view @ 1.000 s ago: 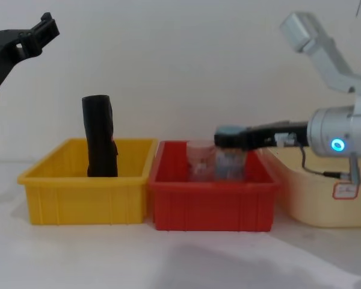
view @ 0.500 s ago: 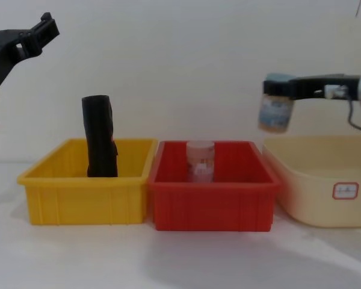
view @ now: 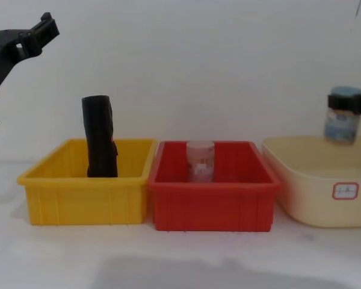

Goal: Pick up the garbage bag with the one hand and transfer it to the other hand.

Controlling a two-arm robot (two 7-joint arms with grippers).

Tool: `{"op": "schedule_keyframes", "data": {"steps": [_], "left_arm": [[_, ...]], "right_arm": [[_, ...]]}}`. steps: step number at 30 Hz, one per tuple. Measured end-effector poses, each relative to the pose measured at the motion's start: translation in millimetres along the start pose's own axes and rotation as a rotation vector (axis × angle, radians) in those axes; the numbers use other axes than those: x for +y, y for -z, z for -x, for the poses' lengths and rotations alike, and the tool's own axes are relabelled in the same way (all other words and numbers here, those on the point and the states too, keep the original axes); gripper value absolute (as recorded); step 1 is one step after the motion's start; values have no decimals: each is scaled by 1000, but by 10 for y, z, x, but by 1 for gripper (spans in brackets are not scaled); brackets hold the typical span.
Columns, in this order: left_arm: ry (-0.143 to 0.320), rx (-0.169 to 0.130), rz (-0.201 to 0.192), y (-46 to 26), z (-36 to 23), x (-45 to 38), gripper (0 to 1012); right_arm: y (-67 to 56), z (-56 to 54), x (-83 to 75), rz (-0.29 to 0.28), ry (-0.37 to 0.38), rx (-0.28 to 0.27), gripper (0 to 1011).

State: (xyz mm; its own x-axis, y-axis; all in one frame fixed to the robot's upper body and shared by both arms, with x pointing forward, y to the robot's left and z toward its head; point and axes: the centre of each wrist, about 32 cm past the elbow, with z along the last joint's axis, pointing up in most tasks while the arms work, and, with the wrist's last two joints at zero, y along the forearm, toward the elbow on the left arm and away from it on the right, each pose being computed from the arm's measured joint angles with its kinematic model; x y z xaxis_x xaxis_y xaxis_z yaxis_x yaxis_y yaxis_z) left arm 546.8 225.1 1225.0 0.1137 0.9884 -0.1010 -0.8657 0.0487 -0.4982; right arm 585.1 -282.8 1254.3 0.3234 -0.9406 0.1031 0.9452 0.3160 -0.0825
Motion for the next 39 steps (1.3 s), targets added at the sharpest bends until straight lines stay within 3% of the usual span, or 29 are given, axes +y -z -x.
{"op": "schedule_keyframes", "data": {"steps": [8, 20, 28, 39], "left_arm": [[0, 0, 0, 0, 0, 0, 1001], [0, 0, 0, 0, 0, 0, 1001], [0, 0, 0, 0, 0, 0, 1001], [0, 0, 0, 0, 0, 0, 1001]], "right_arm": [[204, -133, -103, 77, 43, -10, 660], [335, -178, -222, 112, 58, -21, 984], [296, -104, -314, 76, 44, -31, 1002], [135, 145, -524, -23, 11, -32, 1001]]}}
